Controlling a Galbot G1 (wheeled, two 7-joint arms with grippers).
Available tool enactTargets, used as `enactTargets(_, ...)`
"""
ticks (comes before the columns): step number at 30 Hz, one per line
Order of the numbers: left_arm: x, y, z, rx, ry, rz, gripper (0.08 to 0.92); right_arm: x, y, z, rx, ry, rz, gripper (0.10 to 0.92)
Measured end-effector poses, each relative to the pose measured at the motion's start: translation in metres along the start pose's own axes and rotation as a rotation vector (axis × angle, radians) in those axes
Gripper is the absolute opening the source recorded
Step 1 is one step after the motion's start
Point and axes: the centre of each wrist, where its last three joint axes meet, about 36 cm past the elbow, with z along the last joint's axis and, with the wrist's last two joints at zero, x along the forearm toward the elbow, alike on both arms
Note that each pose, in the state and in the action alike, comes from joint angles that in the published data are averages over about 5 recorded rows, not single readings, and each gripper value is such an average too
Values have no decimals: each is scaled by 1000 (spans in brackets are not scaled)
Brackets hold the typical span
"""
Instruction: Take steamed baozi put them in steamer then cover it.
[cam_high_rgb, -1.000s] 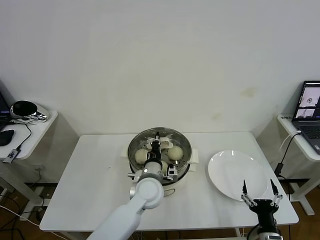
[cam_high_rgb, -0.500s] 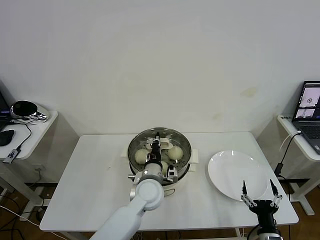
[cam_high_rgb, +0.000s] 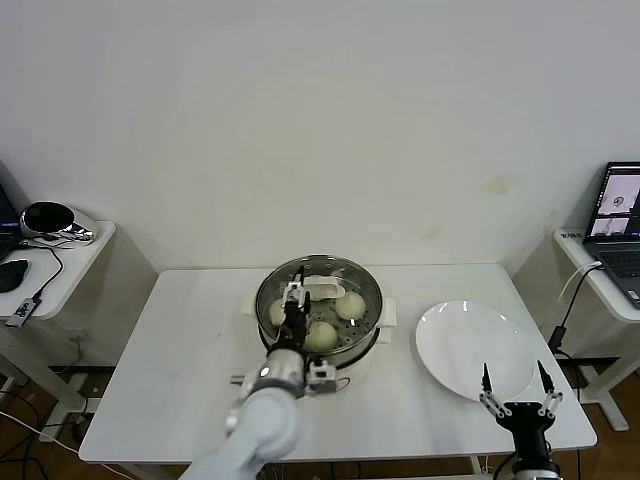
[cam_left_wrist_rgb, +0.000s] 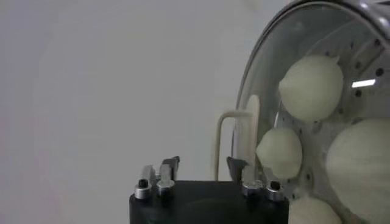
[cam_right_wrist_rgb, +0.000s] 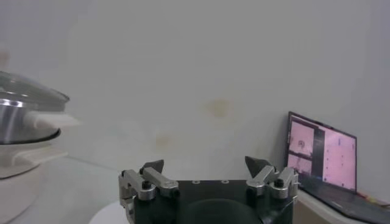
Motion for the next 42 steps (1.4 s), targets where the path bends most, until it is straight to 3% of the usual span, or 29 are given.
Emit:
enactTargets(5,42,16,26,144,-29,-27,808,1,1,-2,0,-4,-10,823)
enactTargets(10,79,18,65,389,-49,-2,822,3,5,-3,-10,0,-35,823)
enactTargets(14,108,9,96,623,-37,24,823,6,9,-3,-26,11,-72,823)
enactTargets(19,145,-15,117,920,0,45,823,11,12,-5,-51,34,-129,823)
enactTargets(25,184,-54,135,1166,102,28,823,21,15,-9,-89,76,-208,823)
enactTargets(31,212,-75,144,1298,170,-3,823,32,20,-10,-129,116,-263,823)
enactTargets(42,232,-86,145,1428,232,-31,823,50,36,-13,-217,184,-313,823)
